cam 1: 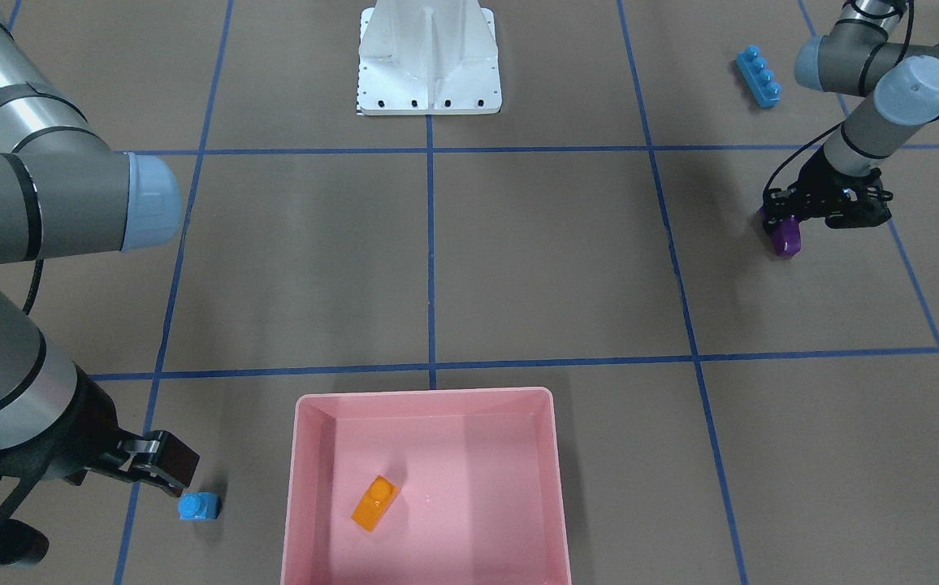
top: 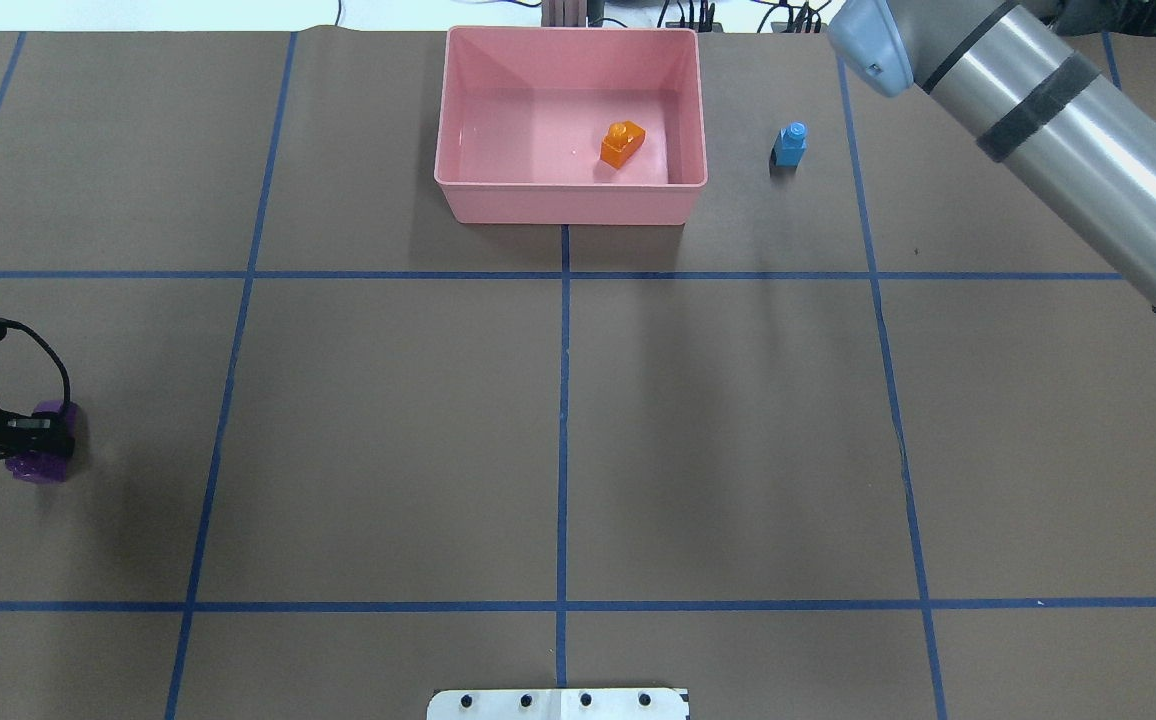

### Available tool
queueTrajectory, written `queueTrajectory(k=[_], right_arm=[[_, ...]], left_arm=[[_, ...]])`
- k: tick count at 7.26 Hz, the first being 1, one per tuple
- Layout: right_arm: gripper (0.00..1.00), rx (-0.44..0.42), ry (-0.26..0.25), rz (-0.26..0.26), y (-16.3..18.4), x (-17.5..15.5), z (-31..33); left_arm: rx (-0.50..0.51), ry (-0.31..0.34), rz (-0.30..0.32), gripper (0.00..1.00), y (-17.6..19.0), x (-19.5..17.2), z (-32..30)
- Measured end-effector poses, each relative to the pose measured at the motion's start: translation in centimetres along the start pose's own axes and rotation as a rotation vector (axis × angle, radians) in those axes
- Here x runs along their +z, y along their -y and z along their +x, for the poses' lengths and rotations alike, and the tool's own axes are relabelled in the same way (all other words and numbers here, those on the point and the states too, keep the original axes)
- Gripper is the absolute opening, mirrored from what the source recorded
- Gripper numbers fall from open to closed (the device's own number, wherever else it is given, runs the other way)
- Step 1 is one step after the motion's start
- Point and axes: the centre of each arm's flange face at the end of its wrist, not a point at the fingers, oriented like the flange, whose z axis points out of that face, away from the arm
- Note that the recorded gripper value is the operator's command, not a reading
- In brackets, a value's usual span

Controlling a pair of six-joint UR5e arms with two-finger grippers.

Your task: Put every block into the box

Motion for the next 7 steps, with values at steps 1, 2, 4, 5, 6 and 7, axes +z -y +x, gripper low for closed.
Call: queueTrajectory(k=[1, 2, 4, 5, 6, 7], right_arm=[[1.0, -0.02, -0.008, -0.003, 0.0, 0.6, 0.7], [1.0, -0.037, -0.016, -0.006, 0.0, 1.2, 1.6], [1.0, -0.067, -0.033, -0.019, -0.1, 3.0, 4.2], [1.0, -0.081, -0.033, -0.018, -0.4, 4.5, 6.1], [1.0, -0.095, -0.029, -0.014, -0.8, 5.9, 7.9], [1.0, -0.104, -0.033, -0.018, -1.3, 7.4, 9.5]], left_arm=[[0.016, -0.021, 0.009, 0.0, 0.2, -0.7, 1.1], [0.033, -0.053, 0.036, 0.0, 1.0, -2.1, 2.8], [0.078, -0.163, 0.155, 0.0, 6.1, -6.8, 10.0], [0.087, -0.198, 0.2, 0.0, 9.4, -9.3, 15.0], [0.078, -0.209, 0.233, 0.0, 13.2, -12.1, 20.4], [0.052, -0.211, 0.257, 0.0, 17.5, -15.1, 26.3]])
